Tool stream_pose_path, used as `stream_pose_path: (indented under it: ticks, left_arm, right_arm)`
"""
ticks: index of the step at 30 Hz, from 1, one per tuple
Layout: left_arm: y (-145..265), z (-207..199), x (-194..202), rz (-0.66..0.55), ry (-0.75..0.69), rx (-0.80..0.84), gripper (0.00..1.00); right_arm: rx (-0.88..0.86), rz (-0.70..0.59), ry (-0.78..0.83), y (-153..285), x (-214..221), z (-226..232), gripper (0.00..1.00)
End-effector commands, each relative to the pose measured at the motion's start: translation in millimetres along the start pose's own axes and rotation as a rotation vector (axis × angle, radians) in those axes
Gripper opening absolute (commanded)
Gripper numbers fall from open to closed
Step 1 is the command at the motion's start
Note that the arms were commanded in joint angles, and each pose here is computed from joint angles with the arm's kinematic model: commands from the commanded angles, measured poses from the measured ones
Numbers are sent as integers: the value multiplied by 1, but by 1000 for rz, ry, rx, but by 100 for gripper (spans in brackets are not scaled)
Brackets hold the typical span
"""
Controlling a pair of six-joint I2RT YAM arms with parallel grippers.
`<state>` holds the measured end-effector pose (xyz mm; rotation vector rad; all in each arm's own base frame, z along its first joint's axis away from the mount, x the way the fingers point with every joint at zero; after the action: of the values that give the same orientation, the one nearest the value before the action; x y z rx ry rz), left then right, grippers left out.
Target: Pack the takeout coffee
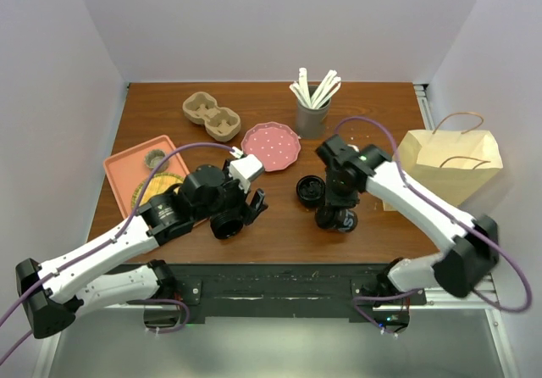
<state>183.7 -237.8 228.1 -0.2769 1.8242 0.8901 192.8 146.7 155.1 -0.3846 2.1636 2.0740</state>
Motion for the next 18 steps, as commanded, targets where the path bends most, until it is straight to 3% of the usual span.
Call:
stream_pose_path:
  ticks: [1,3,9,14,18]
  left_arm:
    - [3,-5,-31,-80,19,3,80]
    - [4,-5,-30,-69,13,-1,80]
    - [6,-4,-29,-44,13,-11,80]
    - [5,2,-23,-4,4,-49,80]
    - [6,14,-14,33,-64,-99,80]
  right_arm:
    - [-135,-225,-298,9,-21,-6,23]
    - [-245,-355,-415,26,-31,-11,24]
    - [-269,-551,-591,31,-27,-39,26]
    - [-328,-650,-692,20,-30,-45,26]
    - [-325,-655,-780,3,-23,-52,28]
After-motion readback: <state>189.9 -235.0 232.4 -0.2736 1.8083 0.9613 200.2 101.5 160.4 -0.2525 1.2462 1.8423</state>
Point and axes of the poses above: each gripper's point midway between its finger pads, its own y axis back along the fingers, its own z axis along the line the jaws close on, x = y × z, the point moved 2 cm from there along y, back along the fingers, and after that the axes turned 8 degrees about y, right-handed, at the moved point
